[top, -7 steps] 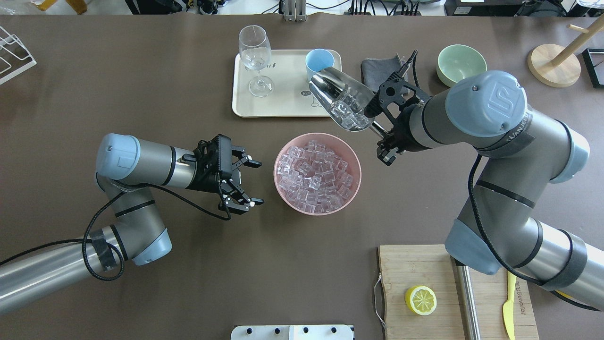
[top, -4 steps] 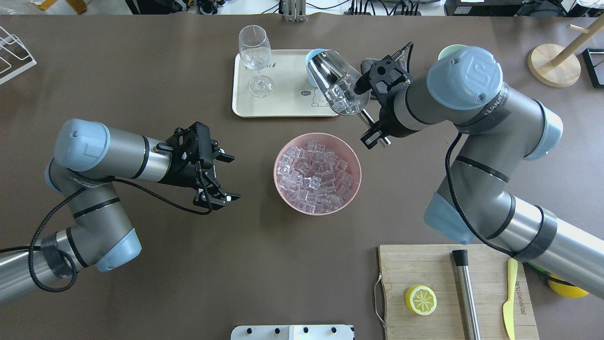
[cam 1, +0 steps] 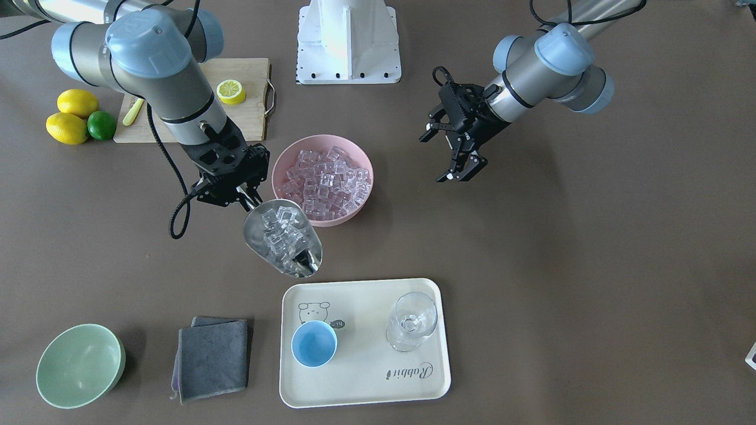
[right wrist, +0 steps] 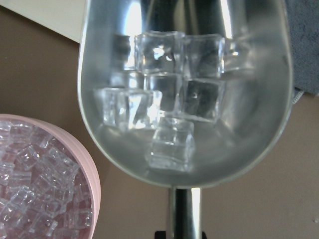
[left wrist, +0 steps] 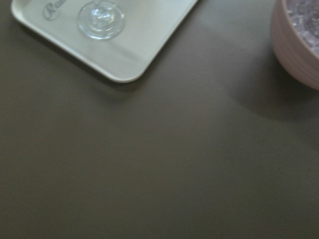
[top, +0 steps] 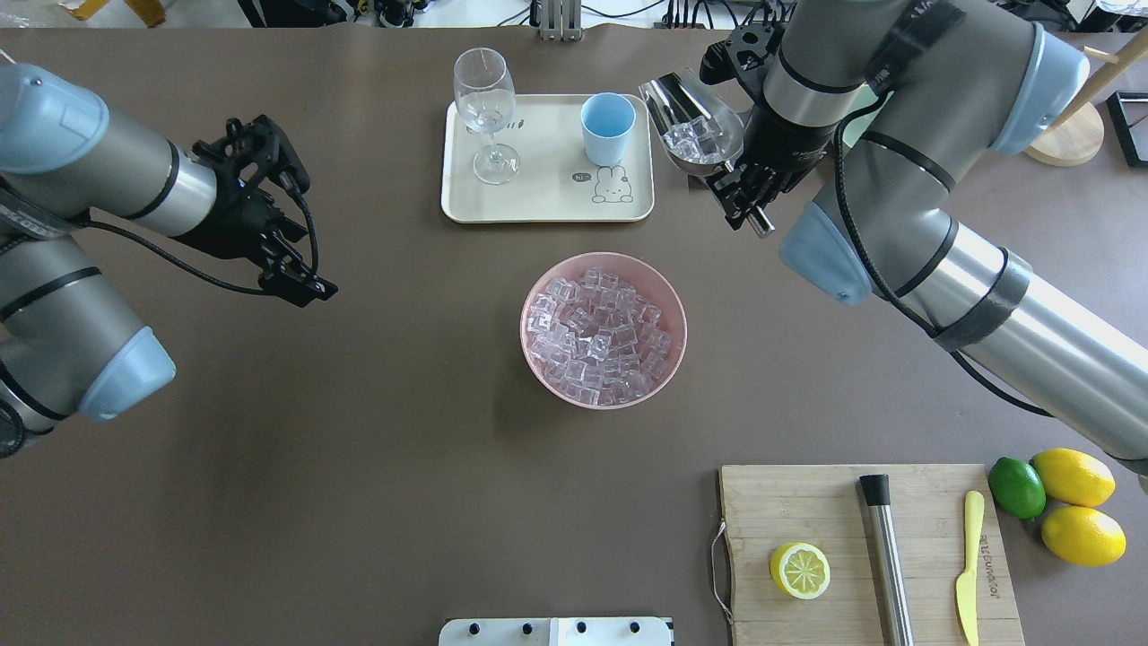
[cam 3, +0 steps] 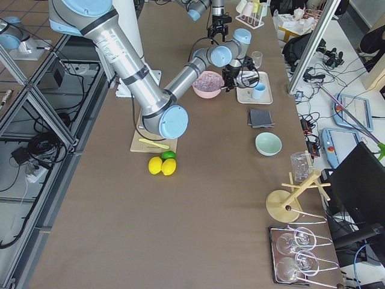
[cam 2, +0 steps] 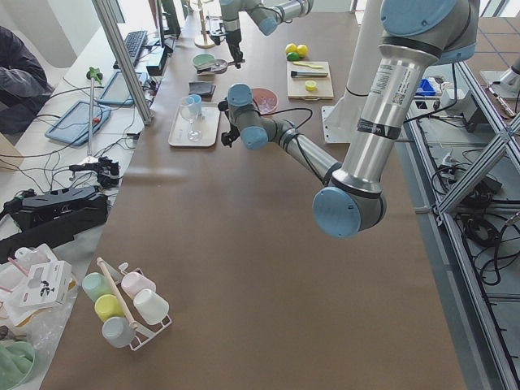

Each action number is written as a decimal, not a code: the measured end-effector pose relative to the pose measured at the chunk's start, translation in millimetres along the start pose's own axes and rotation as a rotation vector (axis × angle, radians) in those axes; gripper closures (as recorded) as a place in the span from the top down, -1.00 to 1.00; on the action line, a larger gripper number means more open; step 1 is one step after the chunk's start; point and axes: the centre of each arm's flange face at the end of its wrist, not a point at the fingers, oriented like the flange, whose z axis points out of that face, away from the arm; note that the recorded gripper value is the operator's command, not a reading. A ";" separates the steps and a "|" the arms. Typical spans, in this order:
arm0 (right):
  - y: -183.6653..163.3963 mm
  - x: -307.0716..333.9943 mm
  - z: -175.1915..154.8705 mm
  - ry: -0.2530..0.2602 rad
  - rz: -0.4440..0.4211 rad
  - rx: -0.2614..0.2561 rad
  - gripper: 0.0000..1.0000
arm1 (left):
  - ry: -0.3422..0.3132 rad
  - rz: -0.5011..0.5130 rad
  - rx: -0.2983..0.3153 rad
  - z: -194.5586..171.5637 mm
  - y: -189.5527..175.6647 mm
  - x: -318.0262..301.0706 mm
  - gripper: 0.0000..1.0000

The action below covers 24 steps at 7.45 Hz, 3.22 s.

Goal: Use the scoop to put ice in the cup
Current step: 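Carry the scoop toward the blue cup on the tray while left arm retracts, then tip the scoop with right gripper to pour ice into the blue cup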

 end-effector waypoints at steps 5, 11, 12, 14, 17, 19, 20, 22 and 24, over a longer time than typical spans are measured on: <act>-45.9 -16.1 -28.3 0.079 0.012 -0.283 -1.00 | -0.162 -0.497 -0.270 -84.4 87.4 -140.3 0.98; -113.2 -23.8 -14.5 0.113 0.001 -0.429 -1.00 | -0.222 -0.943 -0.292 -175.8 329.5 -225.0 0.98; -120.6 -23.0 -10.9 0.114 -0.007 -0.447 -1.00 | -0.218 -0.983 -0.278 -185.9 347.1 -228.4 0.98; -135.2 -20.0 -1.8 0.112 -0.015 -0.489 -1.00 | -0.221 -1.006 -0.272 -192.3 358.4 -230.3 0.98; -159.1 -15.9 -8.9 0.111 -0.021 -0.529 -1.00 | -0.222 -1.007 -0.271 -192.6 358.5 -230.3 0.98; -172.5 -20.0 -14.0 0.110 -0.009 -0.554 -1.00 | -0.219 -1.015 -0.282 -188.3 362.8 -231.8 0.98; -177.0 -22.1 -15.0 0.108 -0.010 -0.567 -1.00 | -0.217 -1.020 -0.286 -186.4 365.1 -232.7 0.98; -181.1 -20.4 -10.8 0.102 -0.018 -0.599 -1.00 | -0.215 -1.029 -0.290 -185.0 366.9 -233.3 0.98; -181.2 -12.1 -0.8 0.097 -0.010 -0.638 -1.00 | -0.214 -1.031 -0.289 -184.9 366.8 -233.3 0.98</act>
